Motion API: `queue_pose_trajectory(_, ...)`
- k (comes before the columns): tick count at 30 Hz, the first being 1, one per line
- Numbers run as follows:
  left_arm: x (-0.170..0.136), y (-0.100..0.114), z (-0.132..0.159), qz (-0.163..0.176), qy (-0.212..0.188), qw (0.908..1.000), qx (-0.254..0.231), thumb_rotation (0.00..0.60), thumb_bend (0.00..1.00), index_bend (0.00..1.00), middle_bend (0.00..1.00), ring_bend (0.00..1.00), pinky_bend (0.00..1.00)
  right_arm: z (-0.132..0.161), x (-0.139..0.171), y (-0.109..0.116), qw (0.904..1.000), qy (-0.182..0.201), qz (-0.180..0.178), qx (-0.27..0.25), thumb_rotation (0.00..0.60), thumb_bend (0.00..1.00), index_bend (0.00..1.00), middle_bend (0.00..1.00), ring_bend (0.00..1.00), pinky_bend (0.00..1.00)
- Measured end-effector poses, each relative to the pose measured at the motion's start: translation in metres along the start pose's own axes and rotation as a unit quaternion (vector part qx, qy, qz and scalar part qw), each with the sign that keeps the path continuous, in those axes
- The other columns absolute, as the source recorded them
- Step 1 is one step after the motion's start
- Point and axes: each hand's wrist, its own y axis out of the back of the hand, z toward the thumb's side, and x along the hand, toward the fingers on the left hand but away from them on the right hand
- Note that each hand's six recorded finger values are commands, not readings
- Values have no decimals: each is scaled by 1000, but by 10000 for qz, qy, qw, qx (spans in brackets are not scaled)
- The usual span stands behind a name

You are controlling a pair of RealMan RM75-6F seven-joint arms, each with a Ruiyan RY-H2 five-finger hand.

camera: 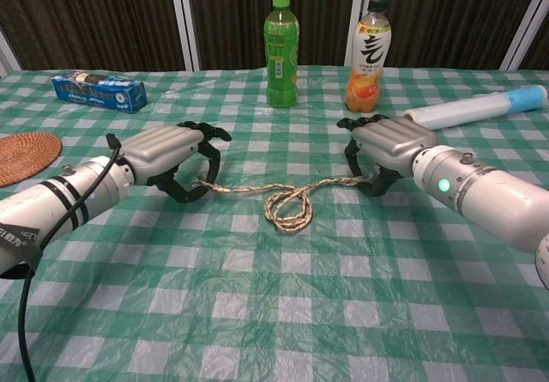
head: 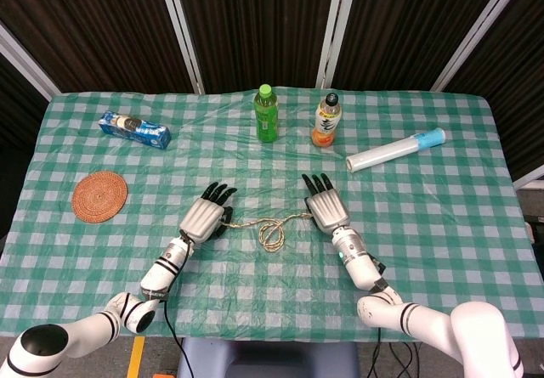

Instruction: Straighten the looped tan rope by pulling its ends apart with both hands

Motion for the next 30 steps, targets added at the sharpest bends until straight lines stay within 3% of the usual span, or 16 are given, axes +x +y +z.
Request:
queue_pose_trajectory(6,0,1,0,22,3,10000,0,600,484,681,90,0,31,0,0,1,10000,-18,-12,39,600,648,785,56,0,0)
queue_pose_trajectory(15,-5,6,-5,96,32,9999,66,600,499,681,90,0,31,-15,7,12,9997,-112,-189,119,600,681,805,75,0,0)
queue_pose_trajectory(22,-17,9,-19,138,125,9996,217,600,498,681,90,0,31,-59,26,26,9982,-414,-352,251,600,681,806,76,0,0)
queue_pose_trajectory(30,-36,8,-32,158,227,9991,312,600,498,681,91,0,31,-123,70,33,9950,-843,-439,317,600,681,806,76,0,0)
